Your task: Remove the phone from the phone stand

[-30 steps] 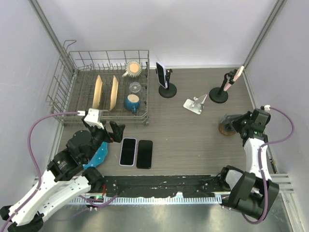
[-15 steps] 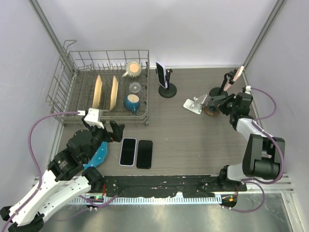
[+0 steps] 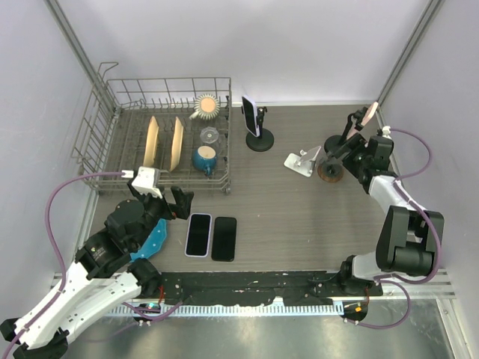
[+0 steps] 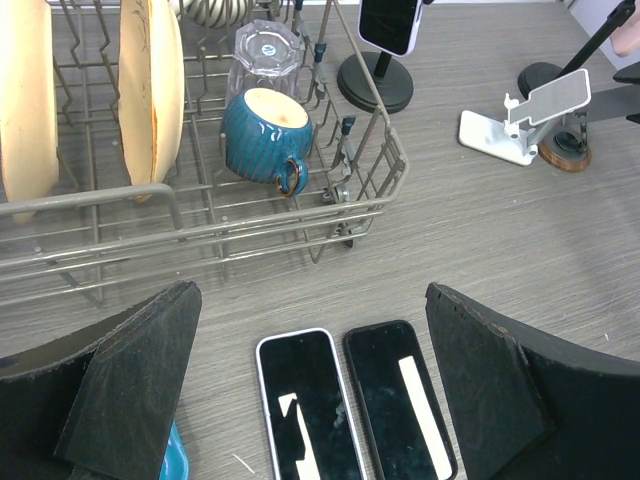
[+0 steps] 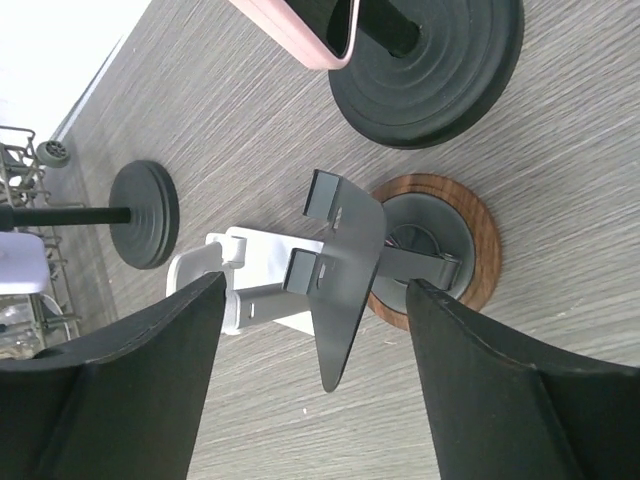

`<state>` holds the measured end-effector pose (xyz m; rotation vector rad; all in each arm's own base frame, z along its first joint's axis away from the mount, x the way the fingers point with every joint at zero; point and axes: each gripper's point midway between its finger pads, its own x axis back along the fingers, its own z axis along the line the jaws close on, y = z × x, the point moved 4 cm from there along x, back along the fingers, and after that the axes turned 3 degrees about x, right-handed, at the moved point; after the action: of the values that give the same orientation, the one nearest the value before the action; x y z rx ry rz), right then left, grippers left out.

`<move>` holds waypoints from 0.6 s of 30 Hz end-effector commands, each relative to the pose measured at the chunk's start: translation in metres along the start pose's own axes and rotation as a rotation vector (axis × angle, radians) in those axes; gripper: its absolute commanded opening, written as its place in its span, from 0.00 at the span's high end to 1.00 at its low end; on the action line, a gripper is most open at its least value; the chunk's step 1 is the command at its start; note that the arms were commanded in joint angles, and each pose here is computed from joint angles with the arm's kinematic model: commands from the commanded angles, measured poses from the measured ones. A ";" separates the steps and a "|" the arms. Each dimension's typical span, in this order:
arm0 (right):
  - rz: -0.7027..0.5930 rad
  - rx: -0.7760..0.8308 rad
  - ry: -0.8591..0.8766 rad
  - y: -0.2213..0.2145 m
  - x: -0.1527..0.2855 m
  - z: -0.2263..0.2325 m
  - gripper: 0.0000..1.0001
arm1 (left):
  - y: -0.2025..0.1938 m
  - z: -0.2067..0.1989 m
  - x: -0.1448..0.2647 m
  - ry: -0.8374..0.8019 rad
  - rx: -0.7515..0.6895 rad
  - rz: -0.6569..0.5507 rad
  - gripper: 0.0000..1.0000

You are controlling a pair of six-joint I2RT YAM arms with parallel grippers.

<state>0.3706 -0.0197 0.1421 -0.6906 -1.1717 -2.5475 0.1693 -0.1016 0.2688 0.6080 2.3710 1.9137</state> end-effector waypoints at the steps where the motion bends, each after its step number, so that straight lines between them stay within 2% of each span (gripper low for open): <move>1: -0.083 0.087 -0.016 0.035 0.023 0.017 0.17 | 0.007 -0.004 -0.003 -0.010 0.025 -0.035 0.00; 9: -0.297 0.216 -0.129 0.106 0.059 0.036 0.15 | 0.006 -0.004 -0.004 -0.013 0.025 -0.029 0.00; 14: -0.418 0.228 -0.163 0.147 0.056 0.048 0.15 | 0.005 -0.004 -0.005 -0.007 0.023 -0.025 0.00; 18: -0.457 0.226 -0.170 0.168 0.043 0.055 0.15 | 0.004 -0.003 -0.006 0.001 0.020 -0.021 0.00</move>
<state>0.3971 -0.0714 0.2799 -0.6687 -1.7062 -2.6325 0.1706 -0.1026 0.2663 0.6170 2.3702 1.9266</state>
